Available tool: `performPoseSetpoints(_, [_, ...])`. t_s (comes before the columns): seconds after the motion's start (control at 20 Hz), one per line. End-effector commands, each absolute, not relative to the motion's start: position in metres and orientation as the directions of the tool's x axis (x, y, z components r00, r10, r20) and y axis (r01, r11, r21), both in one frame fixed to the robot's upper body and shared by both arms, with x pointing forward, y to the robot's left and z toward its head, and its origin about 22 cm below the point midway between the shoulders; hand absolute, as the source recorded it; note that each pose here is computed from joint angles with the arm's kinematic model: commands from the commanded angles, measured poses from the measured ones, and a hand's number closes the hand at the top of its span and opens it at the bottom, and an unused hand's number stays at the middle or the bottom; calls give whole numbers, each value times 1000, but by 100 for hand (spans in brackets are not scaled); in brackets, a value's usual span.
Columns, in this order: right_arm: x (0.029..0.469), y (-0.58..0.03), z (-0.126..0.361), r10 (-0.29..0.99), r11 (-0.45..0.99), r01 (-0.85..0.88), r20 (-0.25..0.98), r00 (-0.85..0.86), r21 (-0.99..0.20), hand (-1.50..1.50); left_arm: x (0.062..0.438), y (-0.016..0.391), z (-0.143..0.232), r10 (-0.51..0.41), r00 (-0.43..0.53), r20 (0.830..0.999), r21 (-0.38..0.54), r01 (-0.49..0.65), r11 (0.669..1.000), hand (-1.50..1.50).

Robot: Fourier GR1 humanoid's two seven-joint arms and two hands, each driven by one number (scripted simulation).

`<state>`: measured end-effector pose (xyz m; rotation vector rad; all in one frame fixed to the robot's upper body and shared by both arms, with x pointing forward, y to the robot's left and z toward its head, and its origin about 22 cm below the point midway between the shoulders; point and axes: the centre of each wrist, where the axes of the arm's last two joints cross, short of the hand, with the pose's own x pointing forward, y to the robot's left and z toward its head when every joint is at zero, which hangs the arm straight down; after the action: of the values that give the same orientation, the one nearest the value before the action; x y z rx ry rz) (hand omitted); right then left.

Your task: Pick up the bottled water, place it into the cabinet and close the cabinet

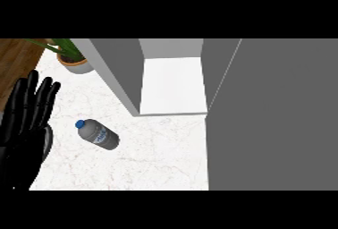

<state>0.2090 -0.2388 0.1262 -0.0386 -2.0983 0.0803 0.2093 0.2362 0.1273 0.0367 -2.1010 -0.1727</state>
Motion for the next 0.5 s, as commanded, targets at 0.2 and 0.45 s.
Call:
performPoseSetpoints(0.2, [175,-247,126,126,987,-13,833,-539,-158,-150,229,227,139,97,-489,867,34,251,967,-150])
performPoseSetpoints(0.45, [170,-224,100,-218,970,-157,946,-239,184,-150,209,227,90,364,-28,931,-353,183,917,-150])
